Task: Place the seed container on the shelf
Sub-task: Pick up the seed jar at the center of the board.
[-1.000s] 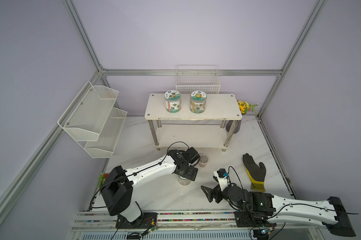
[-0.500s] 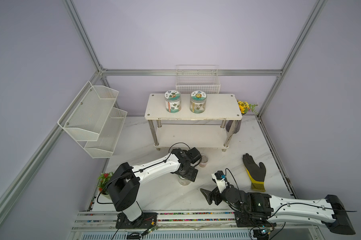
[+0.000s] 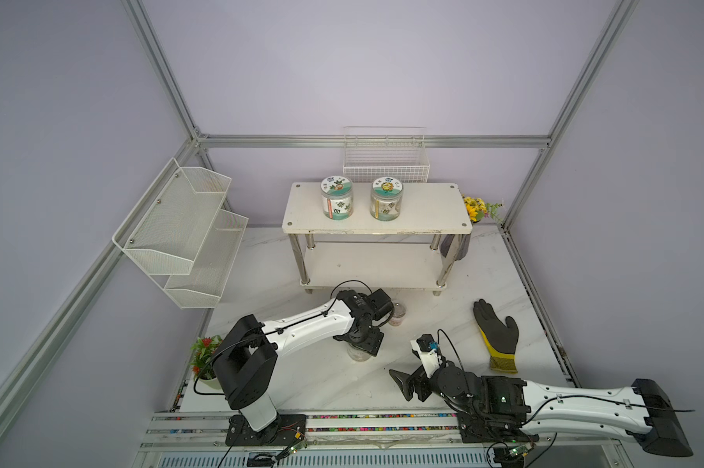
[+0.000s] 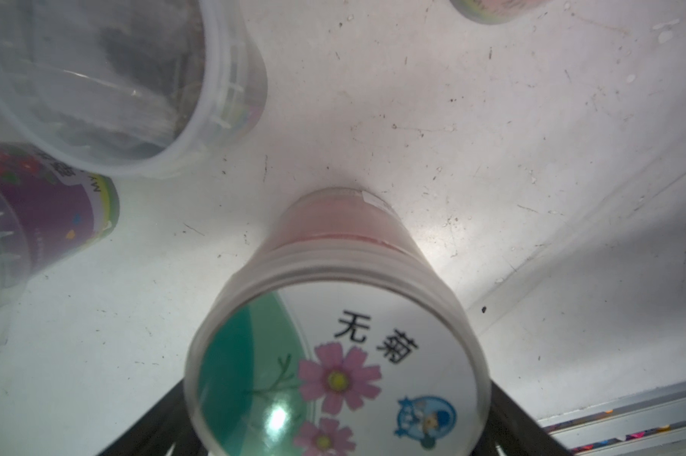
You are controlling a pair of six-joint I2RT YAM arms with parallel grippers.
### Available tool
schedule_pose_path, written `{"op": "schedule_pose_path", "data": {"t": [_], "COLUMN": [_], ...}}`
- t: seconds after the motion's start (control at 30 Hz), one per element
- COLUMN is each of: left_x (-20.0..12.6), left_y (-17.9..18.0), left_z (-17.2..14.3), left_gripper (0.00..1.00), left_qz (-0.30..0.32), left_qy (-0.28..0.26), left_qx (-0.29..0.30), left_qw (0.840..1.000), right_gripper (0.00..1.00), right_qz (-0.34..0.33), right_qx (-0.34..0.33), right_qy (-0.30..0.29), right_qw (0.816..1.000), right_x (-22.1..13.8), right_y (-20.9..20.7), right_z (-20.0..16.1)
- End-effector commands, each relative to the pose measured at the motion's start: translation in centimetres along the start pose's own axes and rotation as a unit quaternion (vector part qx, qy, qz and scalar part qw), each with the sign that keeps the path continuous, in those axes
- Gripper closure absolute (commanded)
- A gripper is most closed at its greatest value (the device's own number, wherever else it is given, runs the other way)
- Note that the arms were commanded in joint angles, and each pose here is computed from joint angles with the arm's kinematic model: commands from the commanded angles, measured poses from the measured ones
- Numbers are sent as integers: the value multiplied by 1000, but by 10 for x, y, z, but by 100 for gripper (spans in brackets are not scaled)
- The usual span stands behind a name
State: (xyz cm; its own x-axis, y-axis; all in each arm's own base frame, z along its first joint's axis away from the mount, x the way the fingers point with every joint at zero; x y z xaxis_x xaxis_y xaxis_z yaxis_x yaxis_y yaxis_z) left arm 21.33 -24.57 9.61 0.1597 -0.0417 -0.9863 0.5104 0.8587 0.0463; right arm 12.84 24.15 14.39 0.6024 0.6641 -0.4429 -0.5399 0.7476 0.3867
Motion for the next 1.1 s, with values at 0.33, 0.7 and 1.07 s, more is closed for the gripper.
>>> {"op": "schedule_pose_path", "data": {"t": [0.33,0.7,1.07], "left_x": [-23,-95,-149], "left_y": [-14,-23,-17], "left_z": [12,13,-13], "left_gripper": [41,56,56], "left_qz": [-43,-103,-127], "left_qy": [-38,-102,-134], "left_qx": [26,109,185], "left_qw": [998,983,965], "right_gripper": [3,3,3], "right_qz": [29,66,79], "right_qx": [-12,-88,-144], "right_qy": [-8,-48,-145], "right_qw": [999,993,976], "right_x": [1,2,7], "right_y": [12,40,61], "right_z": [1,17,46]}}
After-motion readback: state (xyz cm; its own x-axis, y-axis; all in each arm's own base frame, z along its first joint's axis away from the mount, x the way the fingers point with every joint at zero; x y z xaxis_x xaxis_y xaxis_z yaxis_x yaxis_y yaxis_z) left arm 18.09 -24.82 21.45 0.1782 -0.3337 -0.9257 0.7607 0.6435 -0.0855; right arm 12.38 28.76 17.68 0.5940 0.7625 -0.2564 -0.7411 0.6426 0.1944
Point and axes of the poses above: each gripper's point midway between its finger pads, its own x axis out along the fingers, its own y axis along the line the jaws close on, z = x × y, the point moved 1 cm from there along -x, back along the fingers, and after that the axes turned 9 degrees about x, right-handed, at the moved point
